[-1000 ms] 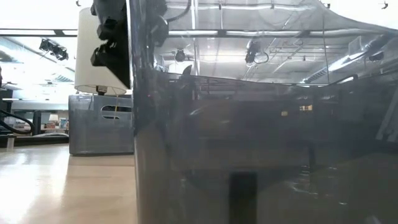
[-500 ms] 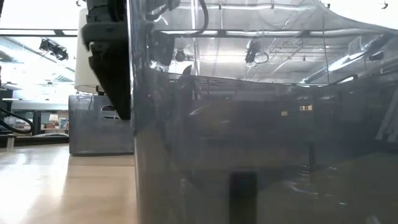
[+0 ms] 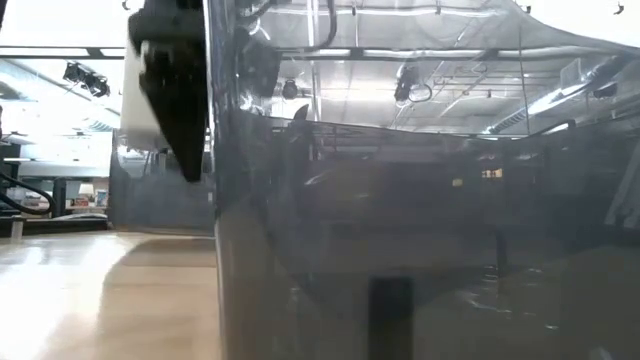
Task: Stack baskets on shelf by color
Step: Stack the top left gray bin on the bottom center gray bin
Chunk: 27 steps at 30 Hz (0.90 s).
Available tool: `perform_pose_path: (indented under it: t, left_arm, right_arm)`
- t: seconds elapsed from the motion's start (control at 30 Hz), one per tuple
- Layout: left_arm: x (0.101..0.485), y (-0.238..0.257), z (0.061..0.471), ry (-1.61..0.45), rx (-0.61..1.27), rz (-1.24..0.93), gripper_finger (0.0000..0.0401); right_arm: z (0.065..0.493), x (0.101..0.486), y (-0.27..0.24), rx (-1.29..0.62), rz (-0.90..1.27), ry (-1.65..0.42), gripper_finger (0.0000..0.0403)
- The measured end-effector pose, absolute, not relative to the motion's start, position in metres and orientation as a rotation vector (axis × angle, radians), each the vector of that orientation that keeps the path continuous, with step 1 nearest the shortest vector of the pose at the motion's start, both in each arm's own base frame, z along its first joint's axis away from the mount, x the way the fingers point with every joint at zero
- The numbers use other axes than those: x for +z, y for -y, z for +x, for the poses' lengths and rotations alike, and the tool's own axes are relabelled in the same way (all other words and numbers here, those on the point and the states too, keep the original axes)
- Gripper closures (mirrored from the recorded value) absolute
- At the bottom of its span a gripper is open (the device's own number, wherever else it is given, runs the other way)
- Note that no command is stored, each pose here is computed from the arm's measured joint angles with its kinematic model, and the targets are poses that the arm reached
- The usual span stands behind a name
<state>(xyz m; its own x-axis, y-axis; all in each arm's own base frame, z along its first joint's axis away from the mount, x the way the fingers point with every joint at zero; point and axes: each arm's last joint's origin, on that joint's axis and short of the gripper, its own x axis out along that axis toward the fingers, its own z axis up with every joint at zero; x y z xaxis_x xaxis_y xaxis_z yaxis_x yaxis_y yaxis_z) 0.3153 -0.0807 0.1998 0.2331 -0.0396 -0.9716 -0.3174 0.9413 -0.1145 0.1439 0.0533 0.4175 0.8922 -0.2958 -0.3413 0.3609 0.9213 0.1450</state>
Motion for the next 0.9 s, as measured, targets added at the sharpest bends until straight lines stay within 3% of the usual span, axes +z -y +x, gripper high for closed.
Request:
perform_pose_path:
  t: [0.13,0.37,0.53,0.7,0.9]
  left_arm:
    - [0.239,0.087,0.319,-1.347,0.153,-0.282,0.0395]
    - [0.319,0.105,0.323,-1.303,-0.187,-0.284,0.0395]
    - [0.365,0.119,0.321,-1.094,-0.454,0.012,0.0395]
    - [0.375,0.129,0.325,-0.926,-0.590,0.228,0.0395]
    - [0.356,0.151,0.344,-0.820,-0.708,0.523,0.0396]
  right_arm:
    - [0.144,0.417,-0.053,-0.342,0.199,-0.323,0.0206]
    - [0.144,0.418,-0.052,-0.356,0.188,-0.319,0.0206]
    - [0.145,0.418,-0.049,-0.413,0.198,-0.299,0.0206]
    - [0.145,0.419,-0.044,-0.516,0.198,-0.258,0.0206]
    - [0.145,0.419,-0.043,-0.547,0.283,-0.230,0.0206]
